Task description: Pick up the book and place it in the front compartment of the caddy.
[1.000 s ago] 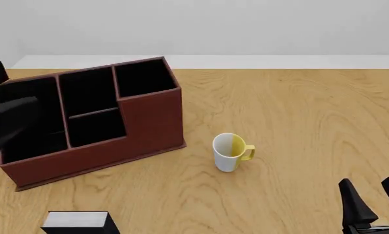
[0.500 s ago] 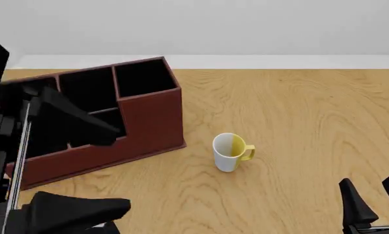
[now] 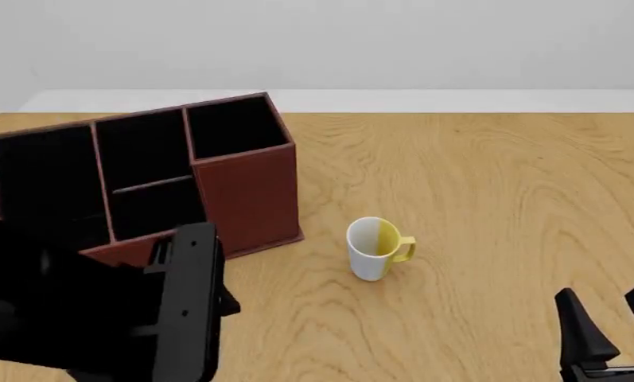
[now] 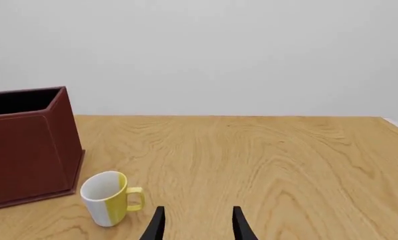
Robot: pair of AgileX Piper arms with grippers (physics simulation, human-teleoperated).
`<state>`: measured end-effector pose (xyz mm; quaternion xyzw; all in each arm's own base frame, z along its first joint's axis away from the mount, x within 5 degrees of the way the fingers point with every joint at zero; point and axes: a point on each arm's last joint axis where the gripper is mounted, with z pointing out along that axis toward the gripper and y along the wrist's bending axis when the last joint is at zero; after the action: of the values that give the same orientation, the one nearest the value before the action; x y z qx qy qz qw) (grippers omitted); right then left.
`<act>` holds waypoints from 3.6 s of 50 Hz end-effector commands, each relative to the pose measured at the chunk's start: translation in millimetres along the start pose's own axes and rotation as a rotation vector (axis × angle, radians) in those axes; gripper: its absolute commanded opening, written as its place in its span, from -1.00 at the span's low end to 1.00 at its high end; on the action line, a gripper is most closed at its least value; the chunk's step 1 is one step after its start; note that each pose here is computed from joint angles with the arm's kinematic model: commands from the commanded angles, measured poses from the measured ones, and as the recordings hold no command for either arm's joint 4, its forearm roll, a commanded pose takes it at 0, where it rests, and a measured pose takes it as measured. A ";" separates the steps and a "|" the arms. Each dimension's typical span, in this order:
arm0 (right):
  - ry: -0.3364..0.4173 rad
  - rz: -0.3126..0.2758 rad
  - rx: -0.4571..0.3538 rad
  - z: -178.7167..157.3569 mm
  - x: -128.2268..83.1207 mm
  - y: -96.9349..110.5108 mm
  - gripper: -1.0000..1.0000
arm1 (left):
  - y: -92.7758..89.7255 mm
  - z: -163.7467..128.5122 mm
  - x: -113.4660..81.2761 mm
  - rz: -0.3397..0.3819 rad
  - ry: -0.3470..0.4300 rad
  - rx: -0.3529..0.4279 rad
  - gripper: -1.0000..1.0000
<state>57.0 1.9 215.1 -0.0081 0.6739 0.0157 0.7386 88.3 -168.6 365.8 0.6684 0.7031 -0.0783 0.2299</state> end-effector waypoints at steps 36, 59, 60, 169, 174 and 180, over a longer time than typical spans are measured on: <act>-0.002 0.008 0.002 -0.8 -0.4 -0.1 1.00 | 10.9 50.8 72.2 0.037 0.258 0.060 1.00; 0.002 0.005 0.006 1.5 0.1 -0.4 1.00 | 32.5 46.2 133.3 0.053 0.346 0.038 1.00; 0.002 0.005 0.006 2.0 0.1 -0.3 1.00 | 33.5 44.9 137.8 0.053 0.351 0.034 1.00; 0.021 0.004 0.022 -0.7 3.2 -1.2 1.00 | 6.2 71.2 117.1 0.062 0.316 0.077 -1.00; 0.017 0.012 0.016 -0.9 2.8 -0.9 1.00 | 14.6 50.7 107.8 0.050 0.301 0.051 -1.00; 0.004 0.021 0.011 -1.1 1.0 -0.6 1.00 | 30.2 42.4 111.5 0.060 0.302 0.018 -1.00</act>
<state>56.7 0.9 212.6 0.0011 0.6799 0.0132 0.7332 119.4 -90.4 261.6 0.6910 0.7163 0.0112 0.0965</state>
